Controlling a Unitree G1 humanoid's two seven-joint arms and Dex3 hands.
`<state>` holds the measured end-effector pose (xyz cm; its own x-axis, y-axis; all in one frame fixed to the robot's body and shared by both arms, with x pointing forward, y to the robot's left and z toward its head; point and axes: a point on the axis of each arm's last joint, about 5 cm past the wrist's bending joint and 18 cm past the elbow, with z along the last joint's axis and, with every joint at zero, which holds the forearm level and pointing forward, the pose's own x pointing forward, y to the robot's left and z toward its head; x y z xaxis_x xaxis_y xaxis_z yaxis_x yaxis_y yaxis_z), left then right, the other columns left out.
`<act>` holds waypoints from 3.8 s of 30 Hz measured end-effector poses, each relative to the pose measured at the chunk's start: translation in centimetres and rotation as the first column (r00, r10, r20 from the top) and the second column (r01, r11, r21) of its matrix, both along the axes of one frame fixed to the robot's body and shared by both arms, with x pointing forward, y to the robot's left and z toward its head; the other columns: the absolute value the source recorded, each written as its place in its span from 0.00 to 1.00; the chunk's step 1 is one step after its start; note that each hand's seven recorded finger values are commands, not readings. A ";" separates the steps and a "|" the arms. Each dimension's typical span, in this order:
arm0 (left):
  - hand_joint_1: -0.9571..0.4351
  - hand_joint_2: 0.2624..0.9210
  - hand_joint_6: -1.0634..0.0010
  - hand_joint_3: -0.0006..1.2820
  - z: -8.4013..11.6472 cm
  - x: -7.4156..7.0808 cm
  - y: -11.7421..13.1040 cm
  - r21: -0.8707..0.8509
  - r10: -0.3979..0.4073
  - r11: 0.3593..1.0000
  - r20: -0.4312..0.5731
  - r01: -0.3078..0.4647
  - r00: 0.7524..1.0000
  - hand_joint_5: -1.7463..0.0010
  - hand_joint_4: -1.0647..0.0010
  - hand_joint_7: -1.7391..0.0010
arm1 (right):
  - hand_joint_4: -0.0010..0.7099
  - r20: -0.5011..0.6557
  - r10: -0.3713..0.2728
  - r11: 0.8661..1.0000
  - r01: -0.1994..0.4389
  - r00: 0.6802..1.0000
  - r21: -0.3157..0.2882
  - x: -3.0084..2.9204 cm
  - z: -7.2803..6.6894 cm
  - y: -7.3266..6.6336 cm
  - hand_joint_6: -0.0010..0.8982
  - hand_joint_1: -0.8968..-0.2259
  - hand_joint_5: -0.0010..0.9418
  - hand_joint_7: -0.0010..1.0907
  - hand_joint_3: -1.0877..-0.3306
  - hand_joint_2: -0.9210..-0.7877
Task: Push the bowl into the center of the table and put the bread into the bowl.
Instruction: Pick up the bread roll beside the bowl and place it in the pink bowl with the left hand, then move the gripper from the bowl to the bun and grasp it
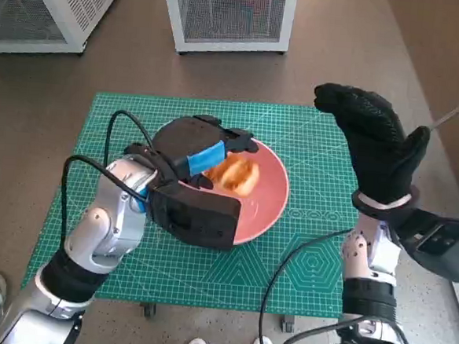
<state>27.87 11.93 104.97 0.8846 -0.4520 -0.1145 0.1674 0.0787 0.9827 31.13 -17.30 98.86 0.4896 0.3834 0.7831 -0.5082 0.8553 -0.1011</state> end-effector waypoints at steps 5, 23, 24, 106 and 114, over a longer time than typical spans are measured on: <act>0.53 0.80 0.70 0.00 0.2 -0.2 0.0 0.017 -0.011 1.000 0.007 0.011 1.000 1.00 0.85 1.00 | 0.30 -0.002 0.000 1.000 0.000 1.000 0.000 -0.02 0.0 0.0 0.38 0.47 0.00 0.00 0.60 0.00; 0.54 0.77 0.77 0.00 3.7 -4.2 3.8 -0.171 -0.013 0.985 0.043 0.020 0.999 1.00 0.93 1.00 | 0.30 -0.018 -0.004 1.000 0.004 1.000 0.005 -0.41 -0.5 -0.1 0.38 0.48 0.00 0.00 0.61 0.00; 0.55 0.77 0.77 0.00 4.1 -4.7 4.2 -0.191 -0.008 0.981 0.047 0.016 0.999 1.00 0.93 1.00 | 0.30 -0.018 -0.002 1.000 0.002 1.000 0.005 -0.42 -0.5 -0.1 0.38 0.48 0.00 0.00 0.61 0.00; 0.67 0.73 0.73 0.01 -3.7 -8.5 11.5 0.170 0.582 0.805 -0.409 -0.569 0.702 0.99 0.85 0.99 | 0.33 -0.038 0.064 0.998 -0.063 0.997 0.005 -0.22 -0.7 -0.8 0.36 0.46 0.00 0.00 0.60 0.00; 0.67 0.76 0.68 0.01 -4.5 -7.6 11.5 0.203 0.605 0.789 -0.420 -0.580 0.677 0.99 0.81 0.98 | 0.33 -0.037 0.057 0.998 -0.057 0.998 0.002 -0.21 -0.7 -1.0 0.36 0.44 0.00 0.00 0.60 0.00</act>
